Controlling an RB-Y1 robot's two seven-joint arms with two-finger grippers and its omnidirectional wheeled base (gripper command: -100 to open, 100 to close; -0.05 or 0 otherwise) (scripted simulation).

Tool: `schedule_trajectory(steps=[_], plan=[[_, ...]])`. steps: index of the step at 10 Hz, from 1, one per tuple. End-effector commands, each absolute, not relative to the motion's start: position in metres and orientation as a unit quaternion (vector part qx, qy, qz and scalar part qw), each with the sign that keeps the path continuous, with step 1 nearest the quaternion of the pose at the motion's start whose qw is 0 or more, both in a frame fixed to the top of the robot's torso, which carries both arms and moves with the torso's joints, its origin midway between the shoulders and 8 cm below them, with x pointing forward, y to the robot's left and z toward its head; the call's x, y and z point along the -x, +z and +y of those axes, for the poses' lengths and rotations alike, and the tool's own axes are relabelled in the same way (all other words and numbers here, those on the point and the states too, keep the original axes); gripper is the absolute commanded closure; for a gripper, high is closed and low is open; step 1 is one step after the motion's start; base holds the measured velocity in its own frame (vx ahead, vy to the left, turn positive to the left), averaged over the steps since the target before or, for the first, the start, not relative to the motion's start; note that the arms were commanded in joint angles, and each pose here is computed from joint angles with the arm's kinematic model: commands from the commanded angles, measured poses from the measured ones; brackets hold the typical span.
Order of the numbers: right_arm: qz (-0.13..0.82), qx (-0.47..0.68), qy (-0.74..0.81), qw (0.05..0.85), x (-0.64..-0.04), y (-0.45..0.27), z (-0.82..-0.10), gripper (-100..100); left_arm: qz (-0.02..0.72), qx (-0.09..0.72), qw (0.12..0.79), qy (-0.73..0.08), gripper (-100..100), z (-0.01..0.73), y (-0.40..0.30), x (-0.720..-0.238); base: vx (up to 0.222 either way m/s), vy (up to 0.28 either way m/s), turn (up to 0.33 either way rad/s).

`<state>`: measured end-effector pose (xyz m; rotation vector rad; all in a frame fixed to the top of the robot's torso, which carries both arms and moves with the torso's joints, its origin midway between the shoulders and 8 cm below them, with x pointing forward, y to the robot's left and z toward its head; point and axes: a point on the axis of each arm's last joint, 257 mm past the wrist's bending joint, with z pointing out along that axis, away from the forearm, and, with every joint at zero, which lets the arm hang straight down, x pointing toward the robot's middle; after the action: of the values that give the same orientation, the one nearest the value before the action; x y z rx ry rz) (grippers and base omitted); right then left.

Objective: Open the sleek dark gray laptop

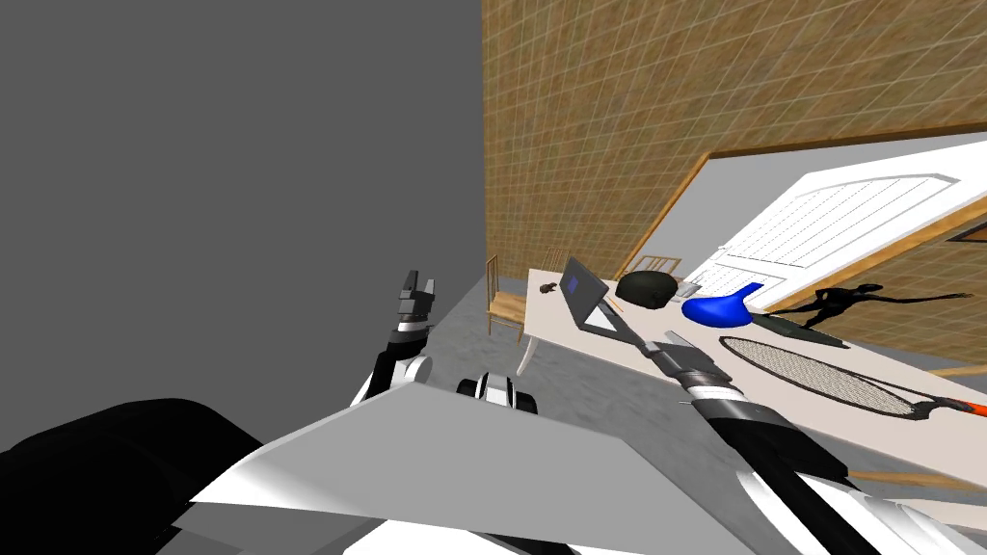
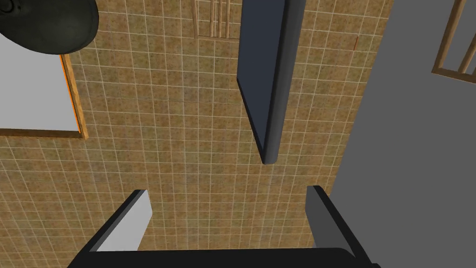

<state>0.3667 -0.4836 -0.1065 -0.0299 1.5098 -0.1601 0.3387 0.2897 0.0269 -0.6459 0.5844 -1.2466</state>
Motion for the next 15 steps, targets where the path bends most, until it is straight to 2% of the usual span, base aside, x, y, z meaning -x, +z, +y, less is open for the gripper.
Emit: schedule_trajectory(steps=[1, 10, 13, 14, 15], plan=[[0.694, 0.048, -0.132, 0.706, -0.366, -0.105, -0.51, -100, 0.265, 0.293, 0.725, -0.565, 0, 0.29, 0.027, -0.339, 0.046, 0.107, 0.062], [0.696, 0.15, -0.332, 0.619, -0.36, -0.074, -0.611, -100, 0.265, 0.293, 0.725, -0.565, 0, 0.29, 0.027, -0.339, 0.083, 0.107, 0.091], [0.696, 0.152, -0.335, 0.617, -0.36, -0.074, -0.613, -100, 0.265, 0.293, 0.725, -0.565, 0, 0.29, 0.027, -0.339, 0.046, 0.04, 0.037], [0.696, 0.152, -0.335, 0.617, -0.36, -0.074, -0.613, 100, 0.265, 0.293, 0.725, -0.565, 0, 0.29, 0.027, -0.339, 0.006, 0.002, -0.002], [0.701, 0.124, -0.311, 0.629, -0.362, -0.075, -0.617, 100, 0.265, 0.293, 0.725, -0.565, 0, 0.29, 0.027, -0.339, -0.033, -0.06, 0.018]])
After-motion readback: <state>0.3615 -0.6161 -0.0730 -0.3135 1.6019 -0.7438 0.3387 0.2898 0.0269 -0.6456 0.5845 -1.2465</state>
